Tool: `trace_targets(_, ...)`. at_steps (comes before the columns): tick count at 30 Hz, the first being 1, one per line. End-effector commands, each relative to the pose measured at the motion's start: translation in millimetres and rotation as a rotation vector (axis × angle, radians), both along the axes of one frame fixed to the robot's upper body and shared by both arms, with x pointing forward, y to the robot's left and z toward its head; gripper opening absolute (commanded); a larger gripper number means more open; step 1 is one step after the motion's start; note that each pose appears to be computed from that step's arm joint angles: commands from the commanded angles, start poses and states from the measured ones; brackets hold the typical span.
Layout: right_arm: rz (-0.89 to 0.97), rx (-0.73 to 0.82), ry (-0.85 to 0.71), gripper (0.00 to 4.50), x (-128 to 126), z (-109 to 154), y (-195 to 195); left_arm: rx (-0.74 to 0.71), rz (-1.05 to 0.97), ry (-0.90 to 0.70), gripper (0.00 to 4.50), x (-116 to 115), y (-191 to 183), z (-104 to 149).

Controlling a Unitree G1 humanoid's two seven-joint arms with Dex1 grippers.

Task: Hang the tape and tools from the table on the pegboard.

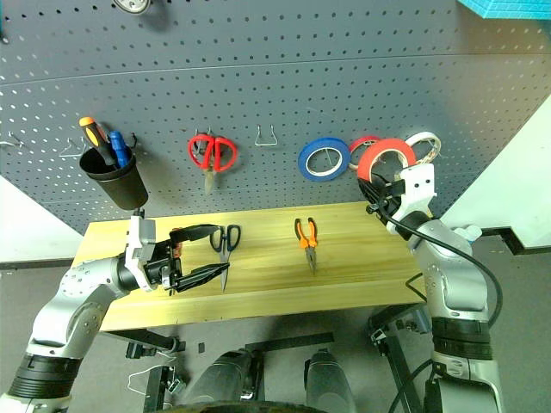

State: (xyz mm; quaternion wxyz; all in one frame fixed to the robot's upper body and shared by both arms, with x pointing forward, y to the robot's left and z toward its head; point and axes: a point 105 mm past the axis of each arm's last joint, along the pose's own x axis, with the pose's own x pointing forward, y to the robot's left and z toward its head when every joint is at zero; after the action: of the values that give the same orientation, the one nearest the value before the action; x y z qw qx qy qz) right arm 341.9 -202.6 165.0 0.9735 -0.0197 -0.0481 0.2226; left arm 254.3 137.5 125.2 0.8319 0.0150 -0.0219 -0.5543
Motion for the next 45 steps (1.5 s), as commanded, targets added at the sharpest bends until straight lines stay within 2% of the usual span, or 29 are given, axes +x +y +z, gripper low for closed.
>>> trace_targets(1, 0.044, -0.001, -0.07, 0.68, -3, 21, 11, -0.007, -0.006, -0.044, 4.5, -1, -2, 8)
trace_targets(25, -0.02, -0.034, -0.05, 0.68, 15, 14, 5, -0.002, -0.002, -0.038, 4.5, -7, -2, 11)
trace_targets(45, -0.093, -0.059, -0.031, 0.68, 50, -4, -5, 0.002, 0.007, -0.033, 4.5, -12, -1, 14)
